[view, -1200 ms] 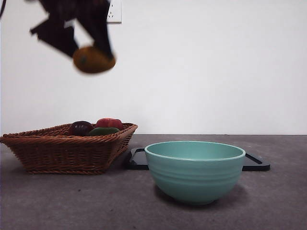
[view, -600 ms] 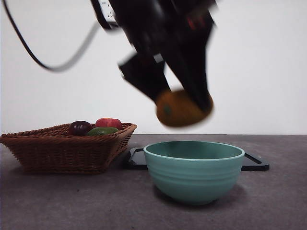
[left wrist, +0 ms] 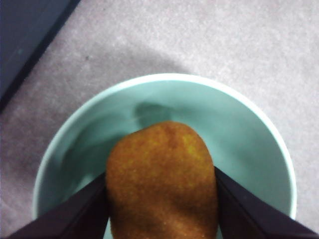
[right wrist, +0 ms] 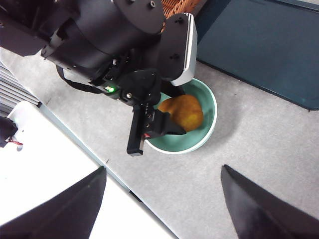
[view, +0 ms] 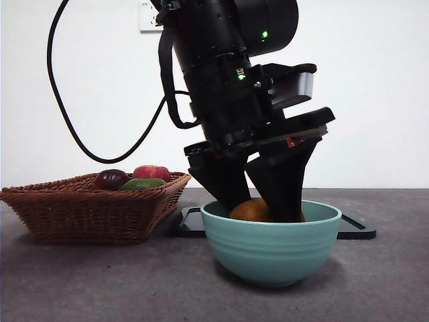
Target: Pick up the wifruite, put it on the bowl, pick up the plate, put it on desk
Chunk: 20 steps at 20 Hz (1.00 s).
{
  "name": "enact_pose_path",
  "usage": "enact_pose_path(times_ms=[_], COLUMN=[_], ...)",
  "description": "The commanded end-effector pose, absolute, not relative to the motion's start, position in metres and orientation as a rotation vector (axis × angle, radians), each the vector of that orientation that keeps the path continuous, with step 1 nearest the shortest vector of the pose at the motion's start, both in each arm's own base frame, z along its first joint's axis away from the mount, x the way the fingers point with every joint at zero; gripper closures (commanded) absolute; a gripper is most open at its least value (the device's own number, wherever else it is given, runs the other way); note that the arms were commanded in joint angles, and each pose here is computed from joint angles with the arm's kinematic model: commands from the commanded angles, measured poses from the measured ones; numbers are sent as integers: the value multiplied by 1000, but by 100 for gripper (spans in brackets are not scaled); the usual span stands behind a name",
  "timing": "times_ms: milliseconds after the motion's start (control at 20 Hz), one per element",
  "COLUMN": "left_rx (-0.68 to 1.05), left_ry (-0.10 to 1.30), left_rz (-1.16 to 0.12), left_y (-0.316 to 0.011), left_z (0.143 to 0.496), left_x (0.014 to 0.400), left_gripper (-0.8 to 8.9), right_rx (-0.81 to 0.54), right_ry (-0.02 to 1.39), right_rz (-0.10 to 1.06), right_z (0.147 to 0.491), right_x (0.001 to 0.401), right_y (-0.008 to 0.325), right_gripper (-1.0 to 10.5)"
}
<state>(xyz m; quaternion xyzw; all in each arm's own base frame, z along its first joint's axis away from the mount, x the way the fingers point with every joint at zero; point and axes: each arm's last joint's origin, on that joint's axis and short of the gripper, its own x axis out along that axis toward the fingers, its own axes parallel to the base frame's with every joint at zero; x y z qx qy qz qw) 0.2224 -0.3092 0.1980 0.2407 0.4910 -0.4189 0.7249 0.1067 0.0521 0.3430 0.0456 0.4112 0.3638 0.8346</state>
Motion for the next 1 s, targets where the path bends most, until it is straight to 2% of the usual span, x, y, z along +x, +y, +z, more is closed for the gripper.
enact_pose_path(times_ms=[50, 100, 350, 550, 800, 1000], left_rx=[553, 555, 554, 525, 421, 269], left_ry=[1091, 1094, 1093, 1052, 919, 751], left_rz=[-941, -941, -945, -948, -938, -877], left_y=[-315, -315, -317, -314, -291, -241], left_z=[195, 195, 196, 212, 267, 334], left_x=[220, 220, 218, 216, 212, 208], left_gripper=[492, 463, 461, 461, 461, 462], right_rx=[101, 101, 101, 99, 98, 98], right_ry=[858, 858, 857, 856, 856, 856], right_rz=[773, 773, 773, 774, 774, 773], right_z=[348, 348, 348, 348, 348, 348], right_x=[107, 107, 107, 107, 107, 107], right_y=[53, 53, 53, 53, 53, 53], right_gripper=[579, 579, 579, 579, 579, 579])
